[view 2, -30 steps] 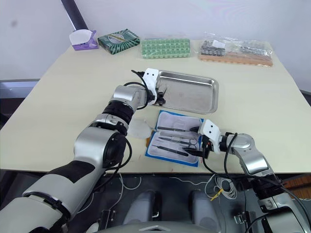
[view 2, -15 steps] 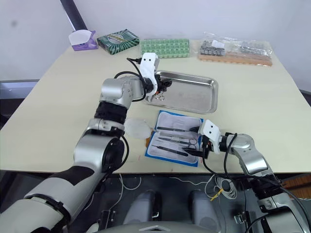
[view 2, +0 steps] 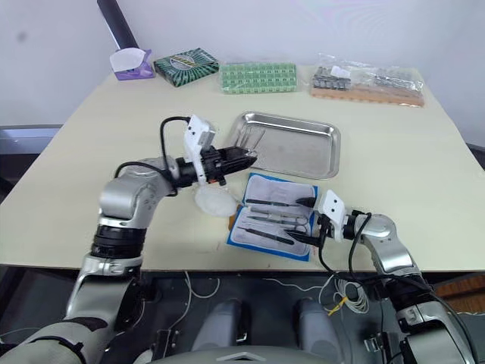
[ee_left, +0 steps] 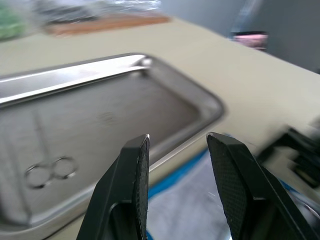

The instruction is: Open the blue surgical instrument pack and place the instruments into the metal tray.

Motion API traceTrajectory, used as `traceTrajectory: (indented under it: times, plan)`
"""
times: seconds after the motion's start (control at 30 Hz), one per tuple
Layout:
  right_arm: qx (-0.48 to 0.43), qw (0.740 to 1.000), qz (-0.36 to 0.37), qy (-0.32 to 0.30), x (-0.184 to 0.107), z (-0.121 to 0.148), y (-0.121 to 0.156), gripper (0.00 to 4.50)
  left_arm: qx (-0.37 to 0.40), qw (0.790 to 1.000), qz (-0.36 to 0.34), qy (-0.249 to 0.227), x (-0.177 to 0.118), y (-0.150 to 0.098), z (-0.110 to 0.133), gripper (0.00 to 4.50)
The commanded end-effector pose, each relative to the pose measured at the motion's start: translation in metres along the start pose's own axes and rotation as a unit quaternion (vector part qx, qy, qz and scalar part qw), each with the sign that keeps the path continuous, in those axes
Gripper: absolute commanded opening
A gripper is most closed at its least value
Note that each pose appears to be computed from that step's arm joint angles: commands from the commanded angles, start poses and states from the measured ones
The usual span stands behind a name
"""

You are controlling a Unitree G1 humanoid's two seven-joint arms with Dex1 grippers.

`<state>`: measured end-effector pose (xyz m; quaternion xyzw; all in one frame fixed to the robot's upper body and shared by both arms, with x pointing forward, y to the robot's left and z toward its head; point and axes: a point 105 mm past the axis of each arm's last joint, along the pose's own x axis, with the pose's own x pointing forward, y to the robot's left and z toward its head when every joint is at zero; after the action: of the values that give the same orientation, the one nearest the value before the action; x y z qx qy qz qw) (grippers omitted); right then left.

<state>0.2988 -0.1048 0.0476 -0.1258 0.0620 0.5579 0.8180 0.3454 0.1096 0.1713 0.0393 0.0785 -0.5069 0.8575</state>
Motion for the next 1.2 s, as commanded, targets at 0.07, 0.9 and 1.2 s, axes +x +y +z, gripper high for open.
traceTrajectory:
  times: [0.07, 0.9, 1.2]
  plan:
    - [0.059, 0.995, 0.004, 0.086, -0.013, -0.058, 0.015, 4.50, 0.047, 0.993, -0.100, 0.037, -0.030, -0.010, 0.002, 2.19]
    - [0.063, 0.995, -0.002, 0.078, -0.021, -0.061, 0.011, 4.50, 0.210, 0.925, -0.225, 0.225, 0.036, -0.007, -0.021, 3.79]
    - [0.064, 0.995, -0.008, 0.080, -0.021, -0.059, 0.011, 4.50, 0.232, 0.918, -0.232, 0.224, 0.062, -0.011, -0.028, 3.15]
